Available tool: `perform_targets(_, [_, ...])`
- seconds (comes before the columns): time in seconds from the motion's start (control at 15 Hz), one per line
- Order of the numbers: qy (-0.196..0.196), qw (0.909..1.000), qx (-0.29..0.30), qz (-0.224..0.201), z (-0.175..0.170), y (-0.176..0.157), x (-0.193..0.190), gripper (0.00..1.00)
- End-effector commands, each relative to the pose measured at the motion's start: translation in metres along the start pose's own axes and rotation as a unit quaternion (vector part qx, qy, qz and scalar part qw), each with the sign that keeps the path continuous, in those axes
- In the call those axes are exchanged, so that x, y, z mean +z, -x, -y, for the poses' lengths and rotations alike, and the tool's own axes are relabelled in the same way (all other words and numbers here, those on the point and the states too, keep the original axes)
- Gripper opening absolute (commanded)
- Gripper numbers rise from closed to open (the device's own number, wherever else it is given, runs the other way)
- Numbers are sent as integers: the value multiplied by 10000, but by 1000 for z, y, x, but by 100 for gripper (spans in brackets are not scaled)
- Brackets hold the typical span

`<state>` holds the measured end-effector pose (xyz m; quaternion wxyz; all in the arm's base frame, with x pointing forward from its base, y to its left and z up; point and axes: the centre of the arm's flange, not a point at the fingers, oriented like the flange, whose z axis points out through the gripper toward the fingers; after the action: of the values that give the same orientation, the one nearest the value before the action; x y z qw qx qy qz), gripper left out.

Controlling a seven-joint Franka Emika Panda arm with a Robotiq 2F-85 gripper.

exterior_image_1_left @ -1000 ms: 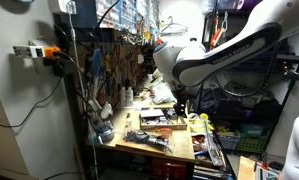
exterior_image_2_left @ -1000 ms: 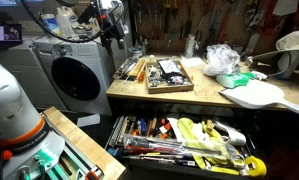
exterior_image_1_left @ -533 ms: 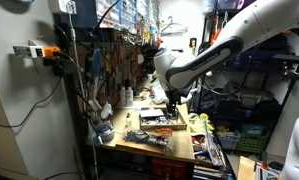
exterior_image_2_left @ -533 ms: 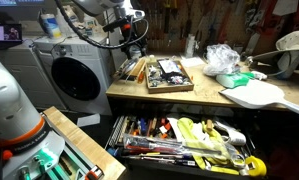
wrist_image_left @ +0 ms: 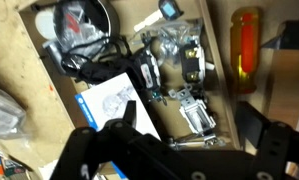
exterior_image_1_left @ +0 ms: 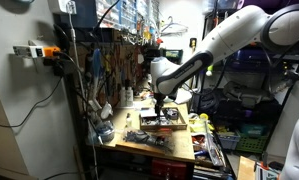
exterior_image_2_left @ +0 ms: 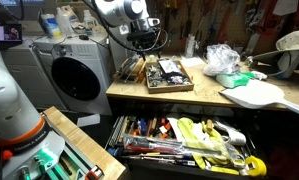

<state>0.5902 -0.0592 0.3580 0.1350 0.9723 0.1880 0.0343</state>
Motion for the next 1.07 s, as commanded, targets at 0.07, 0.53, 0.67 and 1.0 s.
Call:
perform_targets(0.07, [-282,9994,-65,-212,0,-11,7,100])
perform_targets(0.53, [-499,9963,-531,-447,1,-17,11,100])
perform_targets(0.67, [-561,9908,-1033,-672,4,-15,9,100])
perform_targets(1.0, [-783,9732,-1860,-1105,3,-10,17,100])
